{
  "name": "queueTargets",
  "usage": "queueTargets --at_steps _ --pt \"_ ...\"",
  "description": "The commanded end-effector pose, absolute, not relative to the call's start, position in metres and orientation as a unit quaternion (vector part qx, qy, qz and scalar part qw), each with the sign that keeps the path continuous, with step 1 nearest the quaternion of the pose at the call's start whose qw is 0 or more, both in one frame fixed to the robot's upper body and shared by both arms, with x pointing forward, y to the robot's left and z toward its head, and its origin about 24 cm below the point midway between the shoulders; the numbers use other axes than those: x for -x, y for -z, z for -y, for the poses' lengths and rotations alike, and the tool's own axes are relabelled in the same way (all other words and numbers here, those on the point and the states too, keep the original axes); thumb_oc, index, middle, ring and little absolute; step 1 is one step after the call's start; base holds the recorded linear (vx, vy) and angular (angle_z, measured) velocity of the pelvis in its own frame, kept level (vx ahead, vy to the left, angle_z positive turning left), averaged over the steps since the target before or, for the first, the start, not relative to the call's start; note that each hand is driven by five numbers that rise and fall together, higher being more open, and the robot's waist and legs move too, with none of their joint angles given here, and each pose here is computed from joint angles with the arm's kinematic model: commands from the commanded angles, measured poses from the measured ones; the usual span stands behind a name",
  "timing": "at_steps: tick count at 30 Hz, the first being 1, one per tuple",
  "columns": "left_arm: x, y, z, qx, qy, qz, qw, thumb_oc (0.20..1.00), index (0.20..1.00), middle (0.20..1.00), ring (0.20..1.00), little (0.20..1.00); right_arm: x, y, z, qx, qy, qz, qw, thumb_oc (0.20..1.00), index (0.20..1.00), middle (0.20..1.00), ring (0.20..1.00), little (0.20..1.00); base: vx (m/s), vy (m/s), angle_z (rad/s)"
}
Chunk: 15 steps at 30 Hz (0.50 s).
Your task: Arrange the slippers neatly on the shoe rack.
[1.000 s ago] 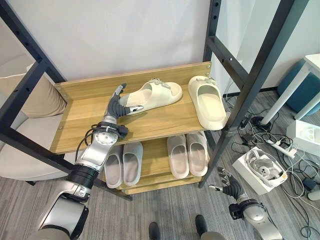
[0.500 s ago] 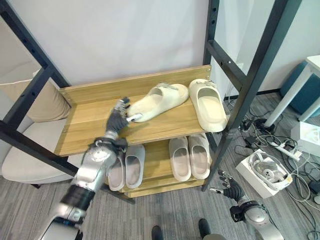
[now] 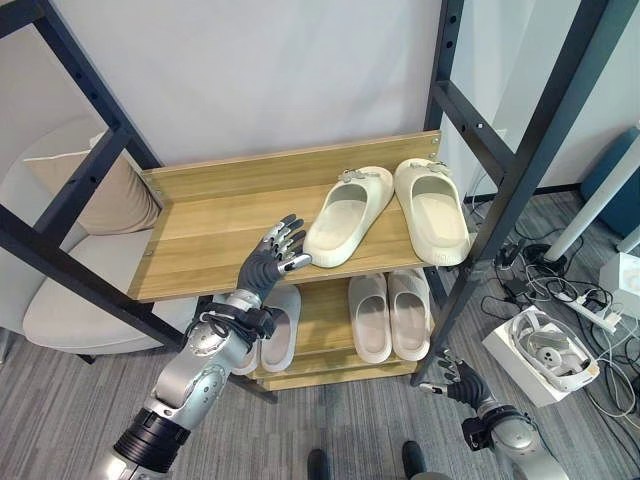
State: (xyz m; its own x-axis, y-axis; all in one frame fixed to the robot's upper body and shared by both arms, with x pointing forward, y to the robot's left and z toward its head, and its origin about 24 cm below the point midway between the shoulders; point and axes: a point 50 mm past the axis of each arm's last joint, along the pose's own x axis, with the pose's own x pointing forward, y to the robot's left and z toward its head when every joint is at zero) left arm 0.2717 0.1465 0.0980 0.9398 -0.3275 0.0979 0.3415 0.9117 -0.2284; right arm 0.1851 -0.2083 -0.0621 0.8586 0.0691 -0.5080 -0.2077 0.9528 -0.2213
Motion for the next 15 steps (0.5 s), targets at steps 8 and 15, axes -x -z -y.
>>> queueTargets --at_steps 8,15 --pt "-0.303 -0.12 -0.1 0.094 0.22 0.064 0.969 1.0 1.0 1.0 1.0 1.0 -0.204 0.047 0.199 0.124 -0.078 -0.21 0.967 1.0 1.0 1.0 1.0 1.0 0.0 -0.003 -0.01" --pt "-0.31 -0.13 -0.11 0.075 0.179 0.096 0.976 1.0 1.0 1.0 1.0 1.0 -0.203 0.049 0.199 0.113 -0.071 -0.213 0.968 1.0 1.0 1.0 1.0 1.0 0.0 -0.001 0.0"
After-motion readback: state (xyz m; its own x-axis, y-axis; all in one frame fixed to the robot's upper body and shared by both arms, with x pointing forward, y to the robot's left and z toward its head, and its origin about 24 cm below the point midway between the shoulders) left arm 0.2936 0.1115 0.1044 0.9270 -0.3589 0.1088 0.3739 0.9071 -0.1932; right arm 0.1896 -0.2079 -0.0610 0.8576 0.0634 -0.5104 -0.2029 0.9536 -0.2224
